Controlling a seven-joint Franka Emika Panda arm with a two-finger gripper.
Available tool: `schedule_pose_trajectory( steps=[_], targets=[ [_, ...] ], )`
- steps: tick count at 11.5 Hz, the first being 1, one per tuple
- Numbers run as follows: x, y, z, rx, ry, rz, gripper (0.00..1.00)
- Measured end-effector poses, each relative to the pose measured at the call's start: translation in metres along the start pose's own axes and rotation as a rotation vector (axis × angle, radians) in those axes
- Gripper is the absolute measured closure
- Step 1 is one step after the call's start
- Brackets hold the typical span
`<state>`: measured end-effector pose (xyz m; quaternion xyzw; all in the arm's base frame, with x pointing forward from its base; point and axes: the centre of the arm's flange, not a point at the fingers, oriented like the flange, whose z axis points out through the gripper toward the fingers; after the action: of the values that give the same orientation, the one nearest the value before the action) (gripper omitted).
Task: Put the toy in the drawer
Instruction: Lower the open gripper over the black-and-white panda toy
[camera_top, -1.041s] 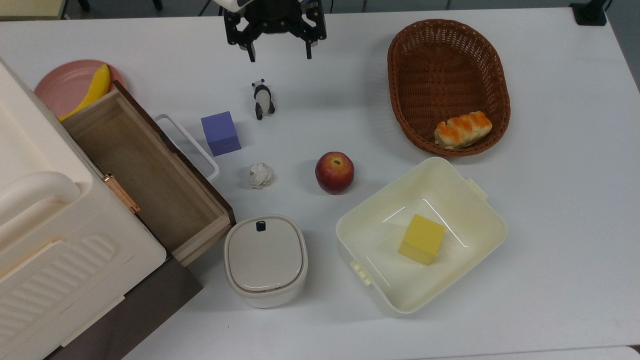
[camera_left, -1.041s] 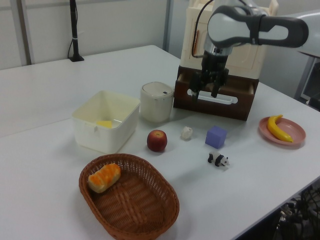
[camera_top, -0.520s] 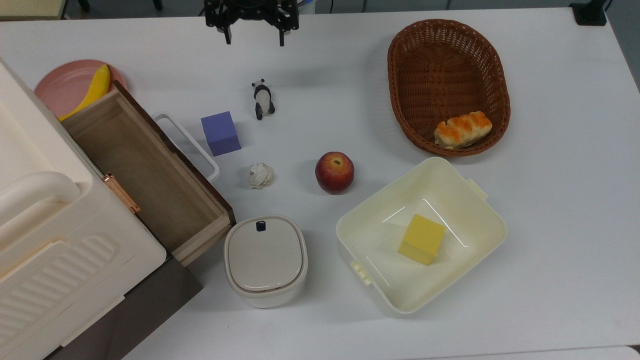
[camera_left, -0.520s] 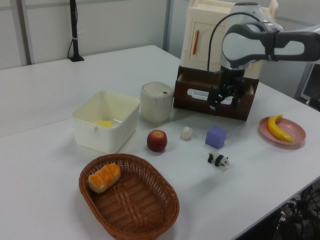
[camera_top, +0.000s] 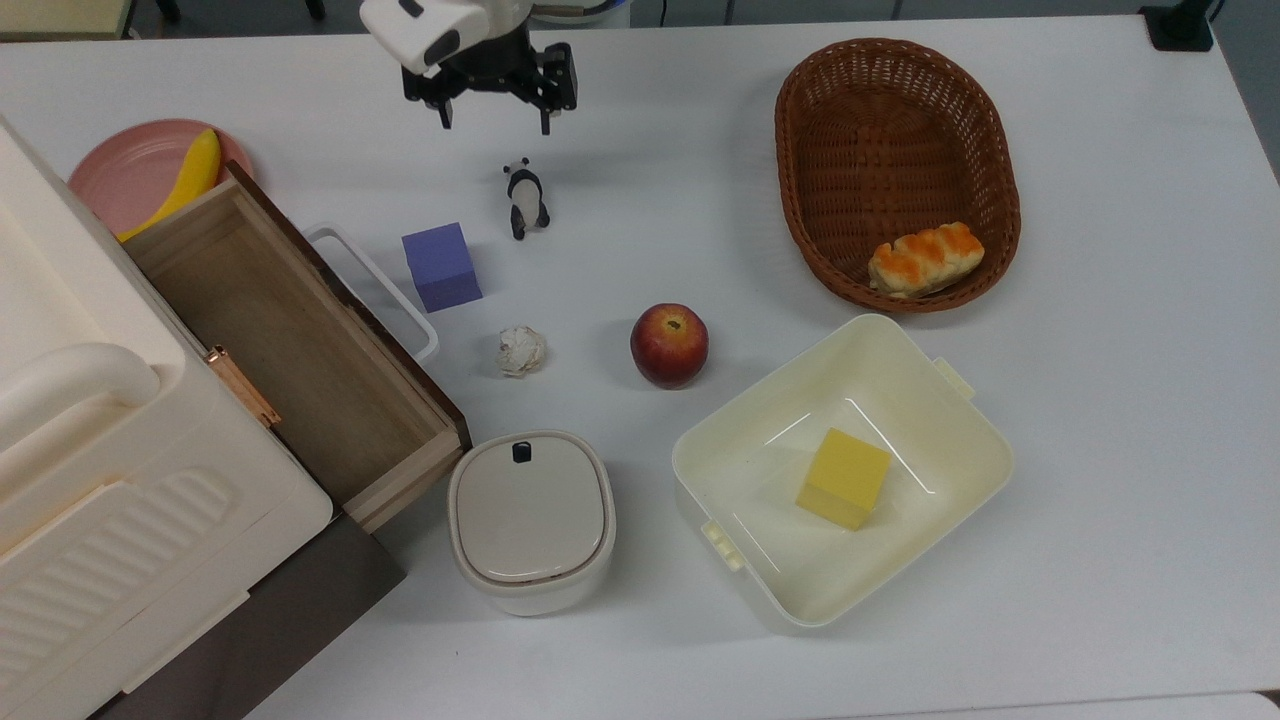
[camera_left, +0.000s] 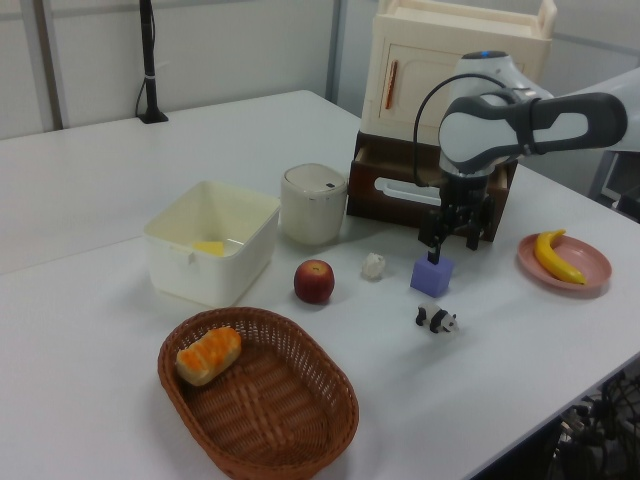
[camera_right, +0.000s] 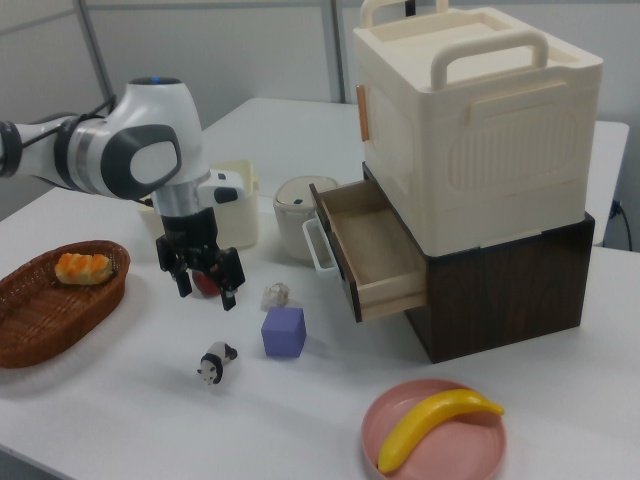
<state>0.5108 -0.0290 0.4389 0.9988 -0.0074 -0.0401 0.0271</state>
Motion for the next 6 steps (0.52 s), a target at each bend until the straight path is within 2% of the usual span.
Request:
schedule_pose_trajectory(
  steps=[6],
  targets=[
    [0.012,-0.004,0.049,0.0,-0.096,-0.014,0.0]
  ],
)
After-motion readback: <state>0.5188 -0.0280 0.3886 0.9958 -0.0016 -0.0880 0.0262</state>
